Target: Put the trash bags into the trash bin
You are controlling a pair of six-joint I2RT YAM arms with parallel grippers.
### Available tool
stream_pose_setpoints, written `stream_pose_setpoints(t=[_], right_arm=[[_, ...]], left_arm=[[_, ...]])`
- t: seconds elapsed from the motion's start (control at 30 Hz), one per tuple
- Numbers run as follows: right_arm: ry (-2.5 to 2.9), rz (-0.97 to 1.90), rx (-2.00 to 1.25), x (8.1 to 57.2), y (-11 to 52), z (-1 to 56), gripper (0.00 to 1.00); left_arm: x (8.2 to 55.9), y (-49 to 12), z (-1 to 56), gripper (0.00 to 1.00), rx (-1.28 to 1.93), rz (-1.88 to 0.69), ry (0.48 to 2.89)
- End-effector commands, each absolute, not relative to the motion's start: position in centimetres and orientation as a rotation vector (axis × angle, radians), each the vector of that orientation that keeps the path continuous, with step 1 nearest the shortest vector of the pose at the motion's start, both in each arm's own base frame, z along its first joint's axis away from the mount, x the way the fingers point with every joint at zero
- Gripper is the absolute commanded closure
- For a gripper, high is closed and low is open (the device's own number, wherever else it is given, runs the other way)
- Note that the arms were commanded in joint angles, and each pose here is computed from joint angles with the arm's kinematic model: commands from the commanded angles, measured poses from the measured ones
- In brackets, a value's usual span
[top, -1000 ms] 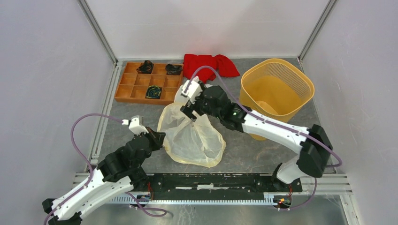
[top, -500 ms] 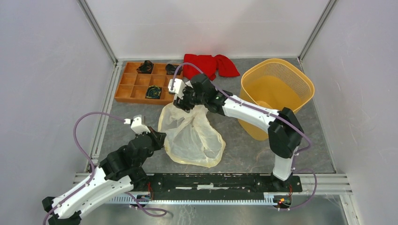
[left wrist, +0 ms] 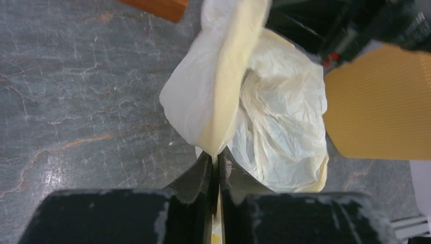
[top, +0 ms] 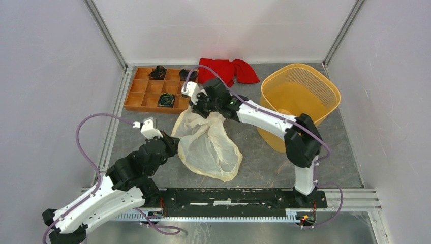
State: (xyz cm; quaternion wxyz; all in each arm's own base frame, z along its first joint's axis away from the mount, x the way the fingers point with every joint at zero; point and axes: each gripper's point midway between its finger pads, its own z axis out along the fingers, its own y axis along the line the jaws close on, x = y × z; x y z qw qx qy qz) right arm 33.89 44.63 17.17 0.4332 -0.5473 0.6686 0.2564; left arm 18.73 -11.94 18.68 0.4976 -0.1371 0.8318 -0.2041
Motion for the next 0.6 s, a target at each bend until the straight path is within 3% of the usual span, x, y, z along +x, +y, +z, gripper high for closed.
stream_pose_setpoints(t=[0.0, 0.27, 0.43, 0.47, 0.57], right_arm=[[1.685, 0.584, -1.000, 33.6, 40.1, 25.1, 1.00], [1.787, 0.351, -0.644, 33.1, 30.7, 26.9, 1.00], [1.782, 0.333, -0.486, 33.4, 28.6, 27.6, 1.00], [1.792, 0.319, -0.456, 33.7, 28.1, 27.4, 1.00], [1.824, 0.292, -0.374, 34.3, 26.6, 26.7, 1.00]], left_arm=[[20.5, -11.7, 22.9, 0.83, -0.330, -0.466, 1.890], [25.6, -14.4, 28.4, 0.83, 0.003, -0.217, 1.834], [30.7, -13.9, 27.7, 0.86, -0.029, -0.320, 1.989], [31.0, -13.6, 27.7, 0.82, -0.046, -0.357, 2.005], [29.9, -14.1, 27.5, 0.47, -0.036, -0.457, 1.996]])
